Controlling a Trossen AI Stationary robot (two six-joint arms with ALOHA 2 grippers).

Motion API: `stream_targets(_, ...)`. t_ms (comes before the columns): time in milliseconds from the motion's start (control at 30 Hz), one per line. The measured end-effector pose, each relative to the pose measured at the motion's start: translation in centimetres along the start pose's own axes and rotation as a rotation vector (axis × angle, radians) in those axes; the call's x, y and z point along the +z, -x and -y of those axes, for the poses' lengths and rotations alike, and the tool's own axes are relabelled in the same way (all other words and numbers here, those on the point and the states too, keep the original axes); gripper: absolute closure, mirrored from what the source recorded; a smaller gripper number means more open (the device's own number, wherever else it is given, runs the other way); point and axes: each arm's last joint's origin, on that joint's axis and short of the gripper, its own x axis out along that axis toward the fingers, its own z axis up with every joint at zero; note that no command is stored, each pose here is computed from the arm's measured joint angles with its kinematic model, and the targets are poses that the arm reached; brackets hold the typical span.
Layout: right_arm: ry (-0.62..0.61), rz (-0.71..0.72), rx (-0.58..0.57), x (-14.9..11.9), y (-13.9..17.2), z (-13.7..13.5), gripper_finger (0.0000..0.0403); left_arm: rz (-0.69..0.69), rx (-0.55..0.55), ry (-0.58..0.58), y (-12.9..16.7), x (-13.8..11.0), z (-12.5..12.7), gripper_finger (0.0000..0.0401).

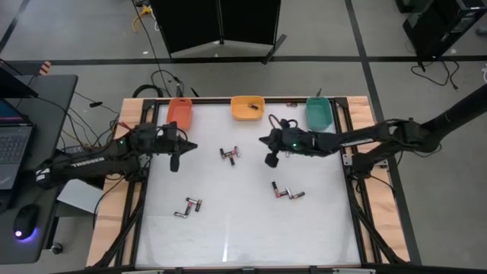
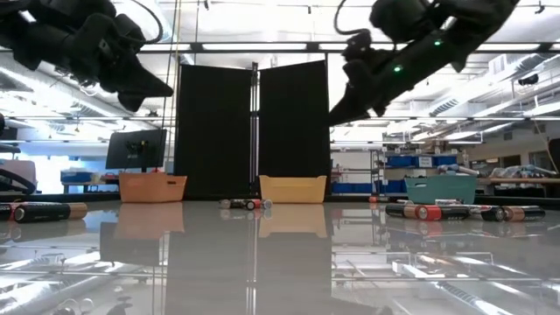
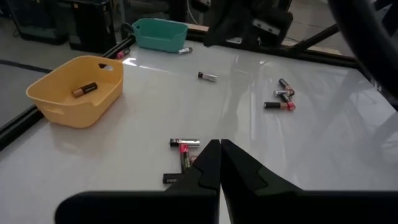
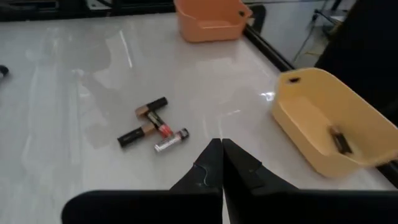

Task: Sort batteries
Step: Put the black battery into the green bin

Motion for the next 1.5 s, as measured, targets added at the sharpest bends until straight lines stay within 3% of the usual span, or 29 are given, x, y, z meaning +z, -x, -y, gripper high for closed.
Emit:
stream_targets(233,-0.046,-0.034,-0.104,0.1,1.8,2.8,0.0392,-0.066,-0.029,-0.03,-1.2,1.1,0.4,0.0386)
stream_targets(467,-0.093,-0.159,-0.184,-0.8,2.1,6.7,0.0391,-0.14,0.023,-0.034,-3.3,0.6,0.4,0.0386)
stream_targets(633,-0.104,-0.192,-0.122,-1.0,1.9,7.8,0.039,-0.173,0.024,-0.03,-4.5,0.2,0.2,0.0386)
stream_targets(967,-0.077,-0.188,-0.055,-0.9,1.9,6.8,0.0386,-0.302,-0.075,0.032,-5.3,-1.2,0.9,0.0386)
stream_targets(1167,-0.067,-0.186,-0.037,-0.9,2.0,6.3,0.0387,-0.538,-0.153,0.035,-5.0,-1.1,2.9,0.0386)
stream_targets(1500,-0.081,-0.186,-0.041,-0.9,2.0,6.1,0.0384,-0.902,-0.21,0.077,-3.4,-0.2,8.3,0.0386)
